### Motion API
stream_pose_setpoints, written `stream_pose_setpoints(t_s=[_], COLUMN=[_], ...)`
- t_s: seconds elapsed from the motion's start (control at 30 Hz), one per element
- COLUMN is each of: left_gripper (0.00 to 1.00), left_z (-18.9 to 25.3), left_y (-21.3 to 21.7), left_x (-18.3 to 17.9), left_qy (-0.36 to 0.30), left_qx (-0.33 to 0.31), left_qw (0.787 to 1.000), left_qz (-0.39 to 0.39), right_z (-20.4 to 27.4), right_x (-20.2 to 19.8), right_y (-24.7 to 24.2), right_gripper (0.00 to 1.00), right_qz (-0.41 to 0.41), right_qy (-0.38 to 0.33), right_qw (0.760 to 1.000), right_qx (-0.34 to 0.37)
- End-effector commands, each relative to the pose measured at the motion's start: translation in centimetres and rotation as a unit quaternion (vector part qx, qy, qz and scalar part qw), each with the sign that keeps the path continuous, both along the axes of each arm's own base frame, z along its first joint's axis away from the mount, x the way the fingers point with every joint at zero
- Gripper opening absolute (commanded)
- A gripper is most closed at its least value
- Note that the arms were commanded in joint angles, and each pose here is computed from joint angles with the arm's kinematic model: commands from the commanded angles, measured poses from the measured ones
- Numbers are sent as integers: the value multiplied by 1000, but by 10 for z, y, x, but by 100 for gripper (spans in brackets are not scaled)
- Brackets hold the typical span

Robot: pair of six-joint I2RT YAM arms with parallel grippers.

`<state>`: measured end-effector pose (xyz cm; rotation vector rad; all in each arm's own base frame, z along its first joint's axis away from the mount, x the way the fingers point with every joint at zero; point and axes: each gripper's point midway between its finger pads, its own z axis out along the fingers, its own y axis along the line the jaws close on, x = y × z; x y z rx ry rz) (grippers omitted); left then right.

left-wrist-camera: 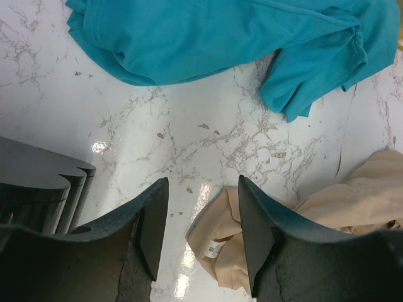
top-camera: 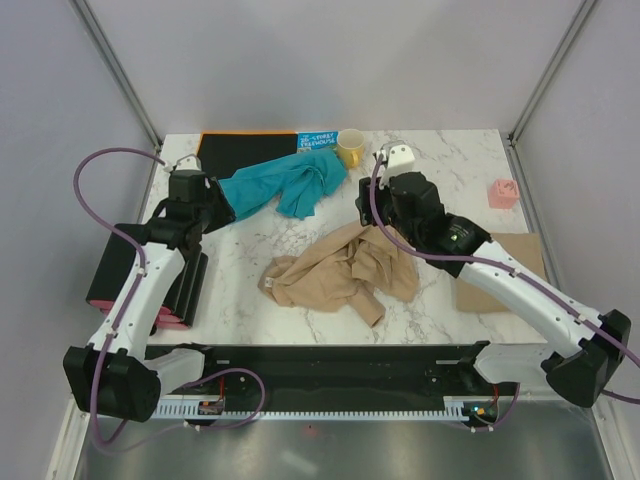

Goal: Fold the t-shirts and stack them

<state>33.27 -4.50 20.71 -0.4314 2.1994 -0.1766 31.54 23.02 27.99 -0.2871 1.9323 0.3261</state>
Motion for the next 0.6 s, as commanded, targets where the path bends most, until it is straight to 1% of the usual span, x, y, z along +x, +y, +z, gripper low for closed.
stream_pose_setpoints(t_s=[0.0, 0.07, 0.2, 0.27, 0.33, 0.4, 0.47, 0.57], left_gripper=[55, 55, 55, 55, 55, 55, 55, 55], left_z=[24, 26, 25, 22, 21, 19, 20, 17], left_y=[-4, -3, -2, -1, 0, 0, 0, 0], left_x=[2, 0, 2, 3, 3, 3, 4, 4], left_qy=[-37, -41, -38, -34, -32, -30, -30, -26], left_qx=[0, 0, 3, 6, 7, 6, 6, 7], left_qw=[999, 999, 999, 999, 999, 1000, 1000, 1000], left_qz=[-16, -12, -10, -9, -7, -6, -5, -5], right_z=[39, 37, 5, -8, -21, -33, -39, -52], right_x=[1, -1, -7, -22, -32, -36, -34, -31], right_y=[17, 26, 51, 71, 86, 91, 93, 101], right_gripper=[63, 64, 64, 64, 61, 60, 62, 62], right_qz=[41, 63, 121, 190, 227, 241, 242, 257], right_qy=[-21, -10, 35, 58, 77, 81, 80, 98], right_qw=[999, 998, 992, 980, 971, 967, 967, 961], right_qx=[13, 15, 14, 17, 15, 6, 2, -14])
